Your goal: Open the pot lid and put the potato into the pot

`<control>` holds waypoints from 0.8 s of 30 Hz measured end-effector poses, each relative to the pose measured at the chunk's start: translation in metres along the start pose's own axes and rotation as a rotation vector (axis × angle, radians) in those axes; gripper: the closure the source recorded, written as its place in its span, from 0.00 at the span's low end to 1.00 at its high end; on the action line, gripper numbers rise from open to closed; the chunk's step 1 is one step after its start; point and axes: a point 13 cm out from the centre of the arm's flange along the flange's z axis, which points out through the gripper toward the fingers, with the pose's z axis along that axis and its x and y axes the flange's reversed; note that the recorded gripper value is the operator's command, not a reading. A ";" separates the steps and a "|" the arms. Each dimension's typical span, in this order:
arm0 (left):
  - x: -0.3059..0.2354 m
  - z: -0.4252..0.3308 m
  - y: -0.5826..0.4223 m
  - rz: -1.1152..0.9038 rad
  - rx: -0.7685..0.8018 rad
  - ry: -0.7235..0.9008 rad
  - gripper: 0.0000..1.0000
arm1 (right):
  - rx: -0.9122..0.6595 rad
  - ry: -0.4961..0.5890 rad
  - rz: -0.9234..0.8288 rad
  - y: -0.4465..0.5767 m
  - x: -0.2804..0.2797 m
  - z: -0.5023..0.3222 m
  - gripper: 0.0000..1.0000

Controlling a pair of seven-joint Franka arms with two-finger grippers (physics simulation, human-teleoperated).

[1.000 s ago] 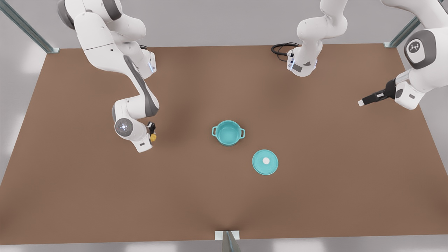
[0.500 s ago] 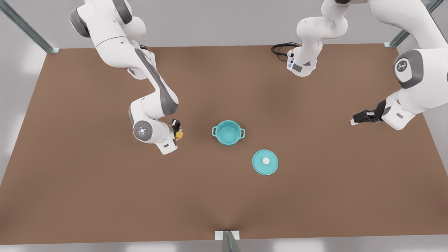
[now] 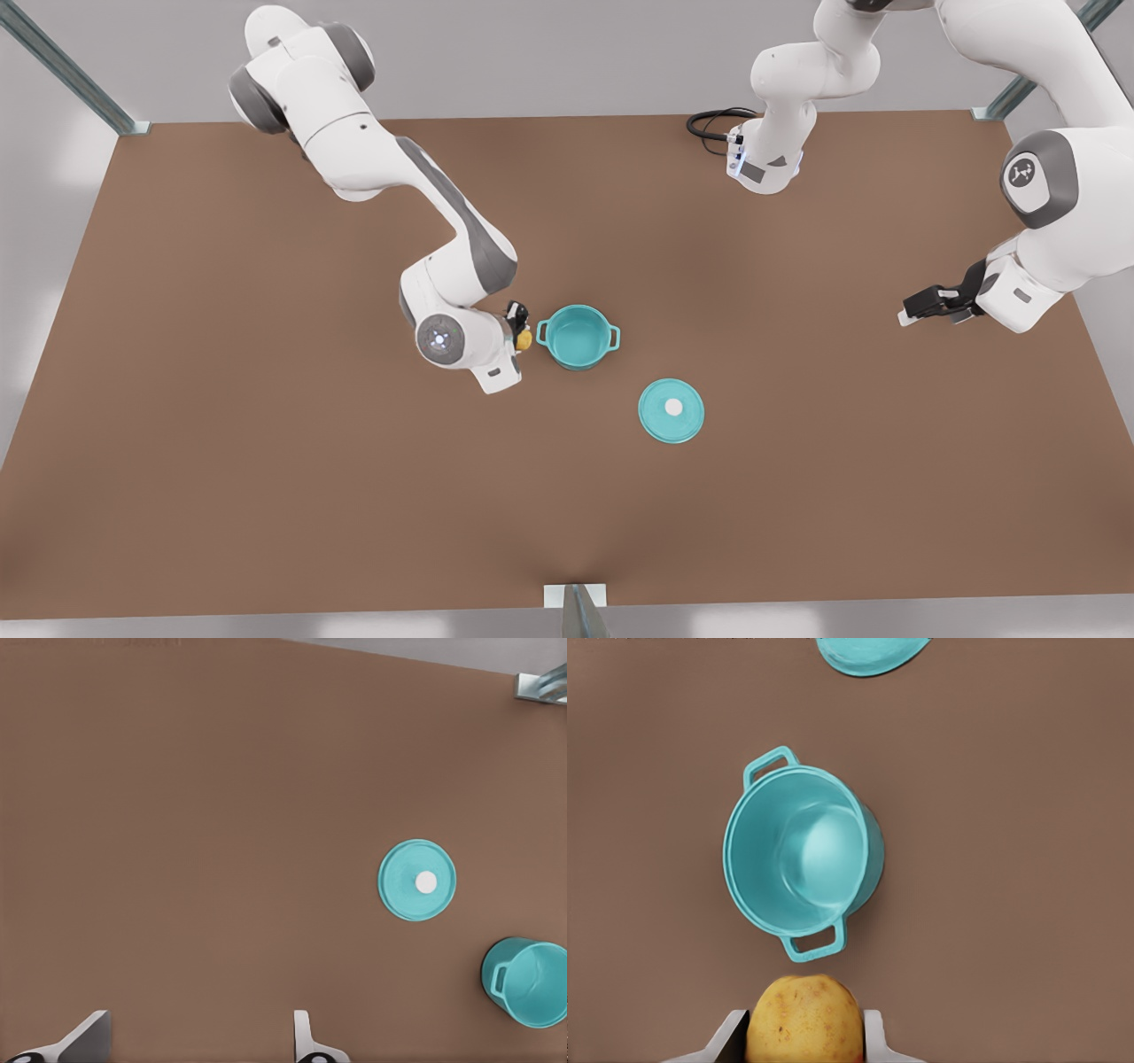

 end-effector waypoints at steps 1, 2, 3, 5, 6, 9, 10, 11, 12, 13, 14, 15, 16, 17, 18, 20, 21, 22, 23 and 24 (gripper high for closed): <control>0.000 -0.001 0.001 0.001 0.000 -0.002 0.00 | 0.000 -0.005 0.012 0.000 -0.006 0.004 0.48; 0.000 -0.002 0.002 0.001 -0.001 -0.004 0.00 | 0.002 -0.012 0.022 0.000 -0.013 0.008 0.48; 0.000 -0.002 0.004 0.001 -0.001 -0.004 0.00 | 0.005 -0.019 0.033 0.000 -0.019 0.011 0.48; 0.000 -0.002 0.006 0.001 -0.002 -0.004 0.00 | 0.002 -0.032 0.050 0.005 -0.031 0.021 0.48; -0.001 -0.001 0.007 0.002 -0.002 -0.004 0.00 | -0.004 -0.039 0.056 0.012 -0.037 0.025 0.48; -0.001 -0.001 0.006 0.008 -0.003 -0.005 0.00 | -0.017 -0.045 0.069 0.032 -0.052 0.044 0.48; -0.001 -0.001 0.006 0.010 -0.003 -0.006 0.00 | -0.019 -0.046 0.076 0.036 -0.056 0.050 0.48; -0.001 -0.001 0.005 0.013 -0.003 -0.006 0.00 | -0.019 -0.047 0.086 0.037 -0.058 0.056 0.48; -0.001 -0.001 0.005 0.015 -0.003 -0.006 0.00 | -0.018 -0.049 0.098 0.036 -0.059 0.060 0.48; -0.001 -0.001 0.005 0.016 -0.003 -0.007 0.00 | -0.016 -0.051 0.110 0.034 -0.061 0.065 0.48; -0.001 -0.002 0.004 0.018 -0.003 -0.007 0.00 | -0.013 -0.050 0.120 0.033 -0.061 0.071 0.48; -0.002 -0.003 0.004 0.019 -0.003 -0.010 0.00 | -0.008 -0.049 0.129 0.032 -0.062 0.076 0.48; -0.001 -0.004 0.003 0.021 -0.003 -0.010 0.00 | -0.003 -0.052 0.138 0.031 -0.065 0.079 0.48; -0.001 -0.004 0.002 0.023 -0.002 -0.009 0.00 | 0.000 -0.058 0.143 0.033 -0.069 0.082 0.48; -0.001 -0.003 0.001 0.026 -0.002 -0.007 0.00 | 0.003 -0.064 0.149 0.034 -0.073 0.083 0.48; -0.001 -0.001 -0.001 0.031 -0.003 -0.004 0.00 | 0.009 -0.074 0.159 0.037 -0.081 0.088 0.47; -0.001 -0.001 -0.002 0.033 -0.003 -0.004 0.00 | 0.011 -0.079 0.165 0.038 -0.083 0.090 0.47; -0.001 -0.001 -0.002 0.033 -0.003 -0.004 0.00 | 0.011 -0.082 0.173 0.039 -0.085 0.091 0.47; -0.001 -0.002 -0.001 0.033 -0.003 -0.005 0.00 | 0.012 -0.085 0.182 0.039 -0.086 0.091 0.47; -0.001 -0.002 0.000 0.033 -0.003 -0.006 0.00 | 0.012 -0.086 0.189 0.040 -0.086 0.093 0.47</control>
